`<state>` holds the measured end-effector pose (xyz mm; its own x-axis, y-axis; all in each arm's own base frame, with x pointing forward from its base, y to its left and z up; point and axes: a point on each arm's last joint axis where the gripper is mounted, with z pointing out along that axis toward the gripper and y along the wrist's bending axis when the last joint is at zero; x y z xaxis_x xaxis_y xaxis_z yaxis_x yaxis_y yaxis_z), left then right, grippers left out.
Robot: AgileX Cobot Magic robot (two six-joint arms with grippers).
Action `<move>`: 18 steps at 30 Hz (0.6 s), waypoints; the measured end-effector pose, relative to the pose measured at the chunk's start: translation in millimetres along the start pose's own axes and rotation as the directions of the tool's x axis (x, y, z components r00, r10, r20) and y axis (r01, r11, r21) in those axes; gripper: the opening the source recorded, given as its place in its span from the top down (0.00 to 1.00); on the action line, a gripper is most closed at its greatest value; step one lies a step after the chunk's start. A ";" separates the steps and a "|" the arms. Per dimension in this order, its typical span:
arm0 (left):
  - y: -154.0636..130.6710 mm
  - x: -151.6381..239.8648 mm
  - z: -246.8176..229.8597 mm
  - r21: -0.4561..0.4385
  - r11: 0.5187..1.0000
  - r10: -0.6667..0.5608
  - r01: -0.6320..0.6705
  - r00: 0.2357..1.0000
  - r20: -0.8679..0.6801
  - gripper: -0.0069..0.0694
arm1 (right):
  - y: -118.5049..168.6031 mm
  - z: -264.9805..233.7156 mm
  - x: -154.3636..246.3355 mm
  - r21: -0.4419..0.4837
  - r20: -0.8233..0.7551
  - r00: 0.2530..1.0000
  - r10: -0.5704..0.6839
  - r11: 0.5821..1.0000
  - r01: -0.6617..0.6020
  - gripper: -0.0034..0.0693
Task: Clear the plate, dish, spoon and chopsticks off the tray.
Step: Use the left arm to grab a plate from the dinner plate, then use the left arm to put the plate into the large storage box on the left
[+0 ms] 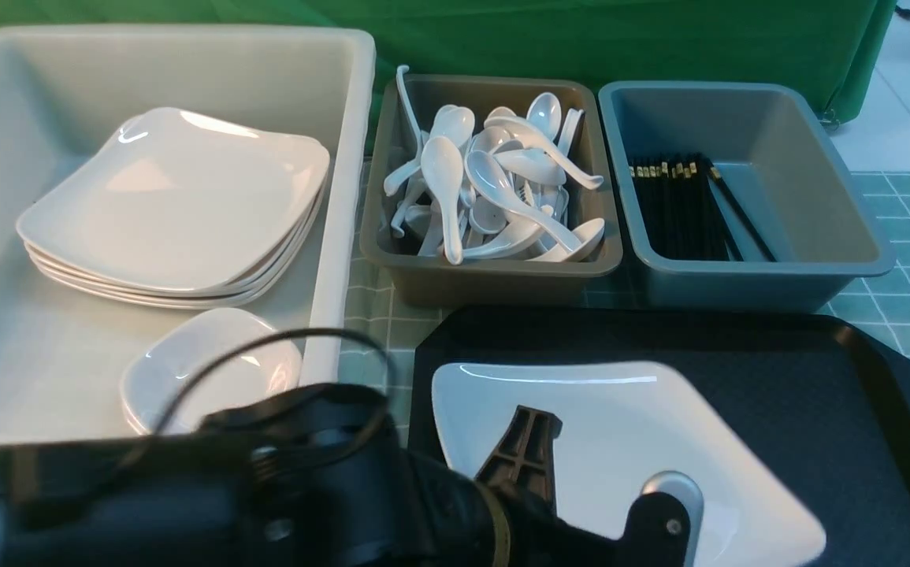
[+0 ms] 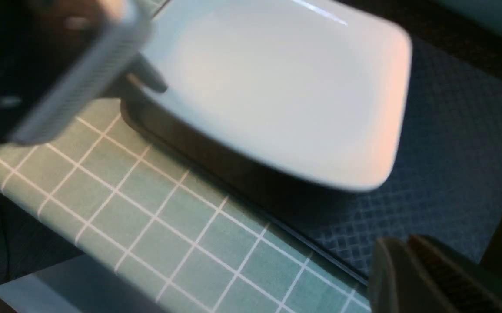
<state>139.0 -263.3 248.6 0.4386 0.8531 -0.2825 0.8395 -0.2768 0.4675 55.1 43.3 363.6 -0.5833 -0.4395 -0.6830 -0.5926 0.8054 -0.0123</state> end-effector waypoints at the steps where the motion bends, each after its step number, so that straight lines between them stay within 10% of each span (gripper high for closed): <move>1: -1.5 -1.7 -6.6 -0.003 1.000 -0.003 0.003 1.000 0.013 0.88 | 0.0 0.0 0.0 0.000 0.000 1.000 0.000 1.000 0.000 0.86; 18: 6.8 -2.6 -89.8 -0.204 0.973 -0.057 0.109 0.967 0.247 0.87 | -12.6 -36.0 -22.3 0.053 0.165 0.986 0.019 0.998 -0.028 0.86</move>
<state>114.7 -227.7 327.7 0.4560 0.7314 -0.5071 0.7992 -0.0857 0.5950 55.6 28.7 405.3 -0.4946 -0.3528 -0.7943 -0.5456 0.8374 -0.0322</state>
